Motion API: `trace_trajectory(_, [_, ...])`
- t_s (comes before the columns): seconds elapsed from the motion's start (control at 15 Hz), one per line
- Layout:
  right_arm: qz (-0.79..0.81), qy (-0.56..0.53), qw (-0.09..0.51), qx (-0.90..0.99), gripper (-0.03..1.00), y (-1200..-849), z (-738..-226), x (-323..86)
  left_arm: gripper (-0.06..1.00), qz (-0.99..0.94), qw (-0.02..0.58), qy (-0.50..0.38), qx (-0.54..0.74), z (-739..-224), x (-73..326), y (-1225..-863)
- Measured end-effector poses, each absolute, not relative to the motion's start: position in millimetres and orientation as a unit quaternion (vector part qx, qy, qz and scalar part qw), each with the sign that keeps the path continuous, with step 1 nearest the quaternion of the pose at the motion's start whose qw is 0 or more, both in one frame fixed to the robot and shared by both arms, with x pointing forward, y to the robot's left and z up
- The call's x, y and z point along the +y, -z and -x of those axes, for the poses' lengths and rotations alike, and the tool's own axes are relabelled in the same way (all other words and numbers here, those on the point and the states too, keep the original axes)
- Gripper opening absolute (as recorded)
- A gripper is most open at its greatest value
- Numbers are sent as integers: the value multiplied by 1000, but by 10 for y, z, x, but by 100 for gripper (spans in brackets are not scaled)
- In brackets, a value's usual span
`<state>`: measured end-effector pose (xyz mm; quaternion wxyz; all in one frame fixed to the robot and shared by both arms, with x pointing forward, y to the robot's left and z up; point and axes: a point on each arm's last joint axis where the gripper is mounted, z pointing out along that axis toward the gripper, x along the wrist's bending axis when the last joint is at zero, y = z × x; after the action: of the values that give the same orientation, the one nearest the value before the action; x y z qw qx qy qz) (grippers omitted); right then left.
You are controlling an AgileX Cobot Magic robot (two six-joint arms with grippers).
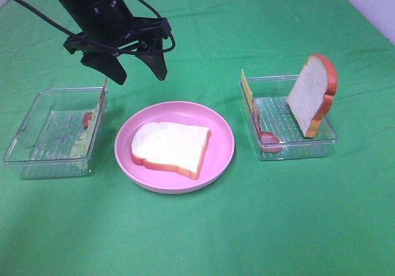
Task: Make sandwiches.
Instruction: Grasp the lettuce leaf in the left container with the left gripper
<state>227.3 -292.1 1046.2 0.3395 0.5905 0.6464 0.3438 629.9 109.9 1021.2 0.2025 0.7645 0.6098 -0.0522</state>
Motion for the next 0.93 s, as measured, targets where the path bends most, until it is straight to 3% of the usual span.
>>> trace_trajectory(0.2, [-591, -344, 339, 646, 82, -10462, -2273, -2921, 72, -769, 167, 7, 617, -6344, 1189, -10509])
trace_trajectory(0.4, [-591, -344, 339, 646, 82, -10462, -2273, -2921, 69, -760, 147, -32, 632, -6379, 1265, -10528])
trace_trajectory(0.93, [-591, -344, 339, 646, 82, -10462, -2273, -2921, 68, -752, 45, -22, 657, -6252, 1395, -10018])
